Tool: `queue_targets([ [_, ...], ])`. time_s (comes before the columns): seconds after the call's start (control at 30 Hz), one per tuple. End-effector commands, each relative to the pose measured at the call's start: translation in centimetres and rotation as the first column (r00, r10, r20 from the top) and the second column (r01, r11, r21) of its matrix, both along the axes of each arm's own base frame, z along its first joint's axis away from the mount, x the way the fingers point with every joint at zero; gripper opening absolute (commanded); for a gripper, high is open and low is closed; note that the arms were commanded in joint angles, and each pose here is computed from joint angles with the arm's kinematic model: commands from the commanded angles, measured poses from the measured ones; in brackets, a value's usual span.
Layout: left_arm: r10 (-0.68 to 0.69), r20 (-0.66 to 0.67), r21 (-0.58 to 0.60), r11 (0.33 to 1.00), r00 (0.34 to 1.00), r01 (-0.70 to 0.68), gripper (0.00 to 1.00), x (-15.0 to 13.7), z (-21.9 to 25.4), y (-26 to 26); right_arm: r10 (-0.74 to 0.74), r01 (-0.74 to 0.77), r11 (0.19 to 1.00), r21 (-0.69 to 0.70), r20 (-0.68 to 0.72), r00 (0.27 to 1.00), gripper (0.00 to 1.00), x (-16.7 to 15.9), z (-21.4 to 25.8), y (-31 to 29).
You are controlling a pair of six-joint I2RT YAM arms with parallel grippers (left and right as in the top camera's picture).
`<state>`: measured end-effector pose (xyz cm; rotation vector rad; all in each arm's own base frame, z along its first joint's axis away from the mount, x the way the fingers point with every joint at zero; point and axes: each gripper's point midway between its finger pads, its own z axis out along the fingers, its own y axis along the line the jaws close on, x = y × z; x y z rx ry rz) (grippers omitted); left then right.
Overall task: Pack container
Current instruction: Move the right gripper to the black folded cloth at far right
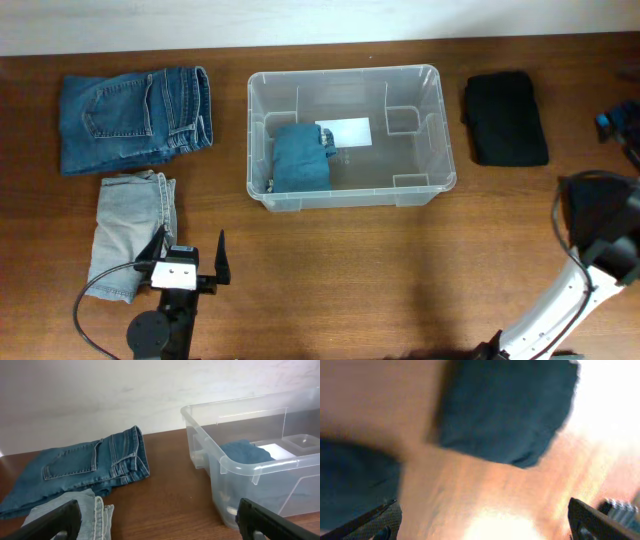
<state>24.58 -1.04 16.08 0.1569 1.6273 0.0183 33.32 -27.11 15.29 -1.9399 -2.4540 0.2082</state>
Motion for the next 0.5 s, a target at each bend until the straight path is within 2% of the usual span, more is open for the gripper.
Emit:
queue_targets([
  [0.0,0.014,-0.001,0.012,1.000,1.000,-0.014,0.99,0.0,-0.1,0.3,-0.169,0.172,0.984,0.043,-0.060,0.984,0.99,-3.1,-2.4,-1.3],
  [0.17,0.014,-0.001,0.013,1.000,1.000,-0.014,0.99,0.0,-0.1,0.3,-0.278,0.287,0.955,0.073,-0.111,0.954,0.99,-7.2,-4.3,-3.7],
  [0.47,0.014,-0.001,0.013,1.000,1.000,-0.014,0.99,0.0,-0.1,0.3,-0.393,0.404,0.911,0.087,-0.120,0.912,0.99,-10.9,-4.6,-6.1],
])
